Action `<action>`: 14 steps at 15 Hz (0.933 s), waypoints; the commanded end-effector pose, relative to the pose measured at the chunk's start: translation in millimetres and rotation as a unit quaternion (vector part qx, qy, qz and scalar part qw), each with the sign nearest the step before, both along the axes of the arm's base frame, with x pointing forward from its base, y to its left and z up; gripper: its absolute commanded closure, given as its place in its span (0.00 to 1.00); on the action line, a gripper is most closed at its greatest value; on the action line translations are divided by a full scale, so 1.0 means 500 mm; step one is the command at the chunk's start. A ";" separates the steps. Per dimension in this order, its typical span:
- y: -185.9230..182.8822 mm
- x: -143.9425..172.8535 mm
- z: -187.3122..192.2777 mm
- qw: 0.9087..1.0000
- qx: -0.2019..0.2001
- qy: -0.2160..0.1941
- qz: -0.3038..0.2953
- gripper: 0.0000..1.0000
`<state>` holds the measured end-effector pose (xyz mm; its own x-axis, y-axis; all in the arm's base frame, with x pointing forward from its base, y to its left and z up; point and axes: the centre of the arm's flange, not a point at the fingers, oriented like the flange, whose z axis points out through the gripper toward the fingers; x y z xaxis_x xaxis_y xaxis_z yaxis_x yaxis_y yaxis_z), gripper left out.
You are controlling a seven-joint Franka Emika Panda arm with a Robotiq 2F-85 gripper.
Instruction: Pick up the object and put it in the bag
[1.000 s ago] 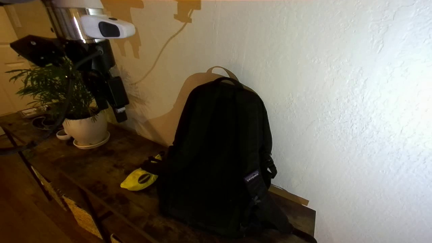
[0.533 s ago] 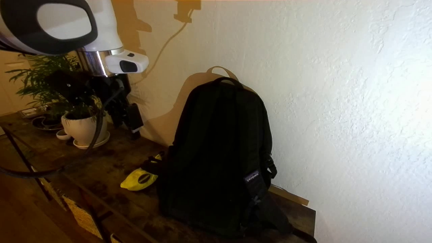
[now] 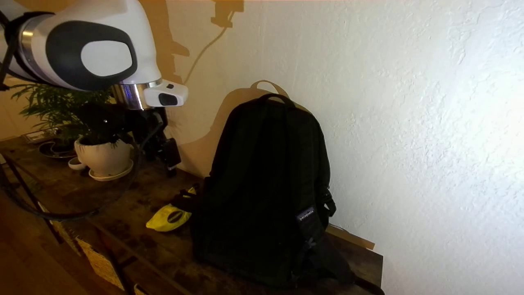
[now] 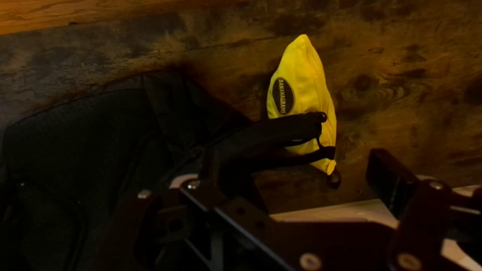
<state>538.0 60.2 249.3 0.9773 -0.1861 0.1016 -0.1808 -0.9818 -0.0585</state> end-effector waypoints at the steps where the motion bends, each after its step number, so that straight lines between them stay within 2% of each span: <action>1: 0.000 0.001 0.001 1.000 0.000 -0.001 0.000 0.00; 10: 0.080 0.031 -0.127 0.998 0.041 0.045 0.017 0.00; 14: 0.094 0.059 -0.197 0.998 0.036 0.049 0.025 0.00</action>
<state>552.3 105.0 175.1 0.9874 -0.1579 -0.0127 -0.1583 -0.9813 -0.1094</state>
